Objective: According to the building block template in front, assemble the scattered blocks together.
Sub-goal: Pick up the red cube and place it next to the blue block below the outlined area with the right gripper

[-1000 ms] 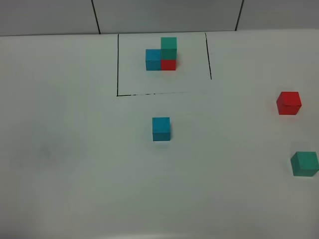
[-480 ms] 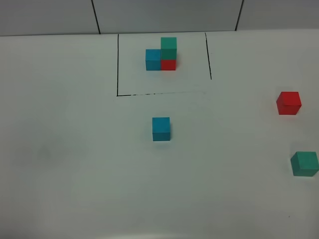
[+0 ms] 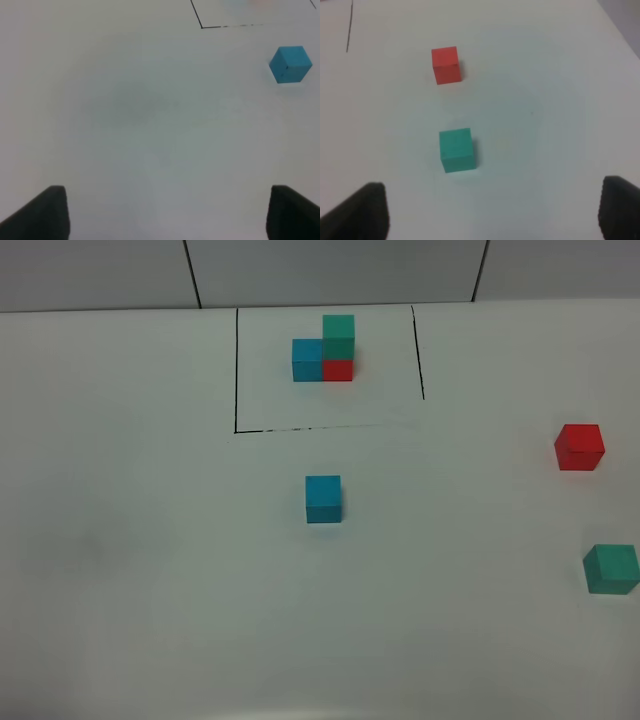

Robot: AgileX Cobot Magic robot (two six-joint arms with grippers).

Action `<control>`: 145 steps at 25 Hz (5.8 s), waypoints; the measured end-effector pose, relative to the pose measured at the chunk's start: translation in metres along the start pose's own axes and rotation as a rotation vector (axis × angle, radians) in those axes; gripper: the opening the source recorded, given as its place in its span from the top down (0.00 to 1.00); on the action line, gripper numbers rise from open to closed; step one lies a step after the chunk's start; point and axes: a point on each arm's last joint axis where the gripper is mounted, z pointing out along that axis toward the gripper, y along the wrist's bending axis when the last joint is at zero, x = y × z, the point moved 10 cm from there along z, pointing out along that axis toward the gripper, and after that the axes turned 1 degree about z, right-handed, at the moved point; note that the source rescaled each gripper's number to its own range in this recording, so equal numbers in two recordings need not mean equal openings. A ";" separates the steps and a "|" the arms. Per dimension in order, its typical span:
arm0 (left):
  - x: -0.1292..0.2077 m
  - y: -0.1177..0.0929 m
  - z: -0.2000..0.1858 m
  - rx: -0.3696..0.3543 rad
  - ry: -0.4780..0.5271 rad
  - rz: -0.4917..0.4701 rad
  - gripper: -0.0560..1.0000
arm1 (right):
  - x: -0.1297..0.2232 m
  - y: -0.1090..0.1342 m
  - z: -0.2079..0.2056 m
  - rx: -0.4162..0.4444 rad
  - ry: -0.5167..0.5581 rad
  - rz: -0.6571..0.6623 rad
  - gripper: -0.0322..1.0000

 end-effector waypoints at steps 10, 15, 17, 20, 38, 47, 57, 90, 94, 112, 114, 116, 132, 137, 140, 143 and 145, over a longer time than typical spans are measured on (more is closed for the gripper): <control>0.000 0.000 0.000 0.000 0.001 -0.001 0.02 | 0.000 0.000 0.000 0.000 0.000 0.000 0.27; 0.000 0.000 0.000 0.000 0.001 -0.001 0.02 | 0.000 0.000 0.000 0.000 0.000 0.000 0.27; 0.000 0.000 0.000 0.000 0.001 -0.001 0.02 | 0.000 0.000 0.000 0.000 0.000 0.000 0.27; 0.000 0.000 0.000 0.000 0.001 -0.001 0.02 | 0.000 0.000 0.000 0.000 0.000 0.000 0.27; 0.000 0.000 0.000 0.000 0.001 -0.001 0.02 | 0.004 -0.014 0.045 0.093 0.318 0.018 0.11; 0.000 0.000 0.000 0.000 0.001 -0.001 0.02 | 0.005 -0.012 0.111 0.100 0.644 -0.022 0.06; 0.000 0.000 0.000 0.000 0.001 -0.001 0.02 | 0.010 -0.003 0.168 0.055 0.756 -0.011 0.07; 0.000 0.000 0.000 0.000 0.001 -0.001 0.02 | -0.017 0.021 0.232 -0.011 0.776 -0.087 0.10; 0.000 0.000 0.000 0.000 0.001 -0.001 0.02 | -0.035 0.024 0.263 -0.012 0.772 -0.102 0.10; 0.000 0.000 0.000 0.000 0.001 -0.001 0.02 | -0.025 0.062 0.385 -0.066 0.864 -0.184 0.13; 0.000 0.000 0.000 0.000 0.001 -0.001 0.02 | -0.019 0.059 0.392 -0.060 0.876 -0.178 0.13; 0.000 0.000 0.000 0.000 0.001 -0.001 0.02 | -0.013 0.055 0.396 -0.054 0.890 -0.171 0.14; 0.000 0.000 0.000 0.000 0.001 -0.001 0.02 | 0.014 0.051 0.407 -0.057 0.948 -0.154 0.97; 0.000 0.000 0.000 0.000 0.001 -0.001 0.02 | 0.010 0.053 0.390 -0.118 0.996 -0.285 0.96; 0.000 0.000 0.000 0.000 0.001 -0.001 0.02 | -0.013 0.072 0.373 -0.198 0.947 -0.446 0.96; 0.000 0.000 0.000 0.000 0.001 -0.001 0.02 | -0.027 0.104 0.351 -0.312 0.906 -0.619 0.96; 0.000 0.000 0.000 0.000 0.001 -0.001 0.02 | -0.024 0.126 0.338 -0.382 0.911 -0.727 0.96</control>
